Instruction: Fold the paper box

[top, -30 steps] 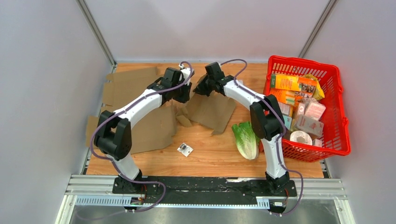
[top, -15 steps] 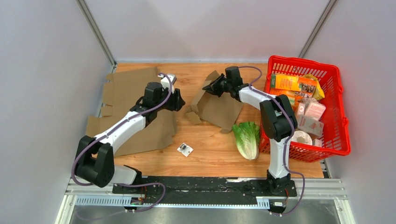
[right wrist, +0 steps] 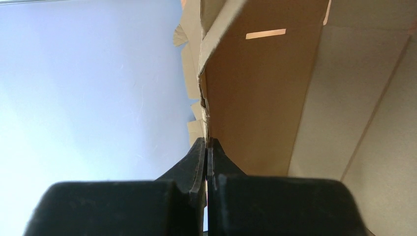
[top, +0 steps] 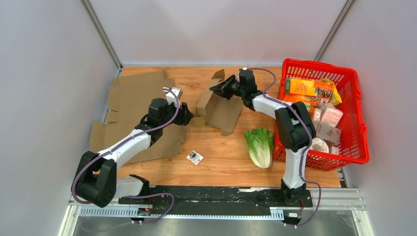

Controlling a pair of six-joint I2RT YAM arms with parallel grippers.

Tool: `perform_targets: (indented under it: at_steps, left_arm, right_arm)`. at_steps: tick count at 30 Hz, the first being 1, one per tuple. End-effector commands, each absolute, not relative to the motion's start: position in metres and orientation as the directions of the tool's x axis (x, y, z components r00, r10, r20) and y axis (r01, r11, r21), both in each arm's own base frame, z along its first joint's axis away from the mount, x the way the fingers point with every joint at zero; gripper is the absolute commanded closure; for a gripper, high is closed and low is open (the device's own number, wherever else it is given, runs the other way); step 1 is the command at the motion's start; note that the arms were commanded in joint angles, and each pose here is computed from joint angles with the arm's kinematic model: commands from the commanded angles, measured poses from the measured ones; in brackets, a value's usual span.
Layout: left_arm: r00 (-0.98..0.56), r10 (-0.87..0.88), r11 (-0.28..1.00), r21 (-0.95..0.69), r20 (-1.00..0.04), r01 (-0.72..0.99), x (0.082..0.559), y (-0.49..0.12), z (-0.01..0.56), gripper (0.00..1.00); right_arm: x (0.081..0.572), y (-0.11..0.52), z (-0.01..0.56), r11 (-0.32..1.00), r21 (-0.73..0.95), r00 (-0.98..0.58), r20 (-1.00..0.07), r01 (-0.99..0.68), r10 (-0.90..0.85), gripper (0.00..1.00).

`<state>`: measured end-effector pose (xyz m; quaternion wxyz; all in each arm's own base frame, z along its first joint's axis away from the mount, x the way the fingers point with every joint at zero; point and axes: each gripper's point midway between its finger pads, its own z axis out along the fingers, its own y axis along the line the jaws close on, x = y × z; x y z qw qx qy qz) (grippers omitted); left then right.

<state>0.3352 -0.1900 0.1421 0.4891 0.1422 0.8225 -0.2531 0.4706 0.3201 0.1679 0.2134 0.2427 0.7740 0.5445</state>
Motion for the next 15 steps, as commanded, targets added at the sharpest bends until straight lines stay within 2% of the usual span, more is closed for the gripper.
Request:
perform_targets:
  at_steps: [1, 5, 15]
  left_arm:
    - [-0.415, -0.023, 0.809, -0.260, -0.910, 0.526, 0.341, -0.197, 0.154, 0.40]
    - [-0.413, -0.008, 0.812, -0.247, -0.911, 0.529, 0.338, -0.201, 0.151, 0.43]
    - [-0.426, -0.005, 0.825, -0.244, -0.905, 0.510, 0.322, -0.192, 0.137, 0.37]
  right_arm:
    - [0.471, 0.322, 0.200, 0.220, 0.974, -0.786, -0.095, 0.053, 0.611, 1.00]
    - [0.473, 0.322, 0.185, 0.226, 0.972, -0.786, -0.088, 0.067, 0.612, 1.00]
    - [0.475, 0.321, 0.155, 0.235, 0.969, -0.779, -0.087, 0.080, 0.621, 1.00]
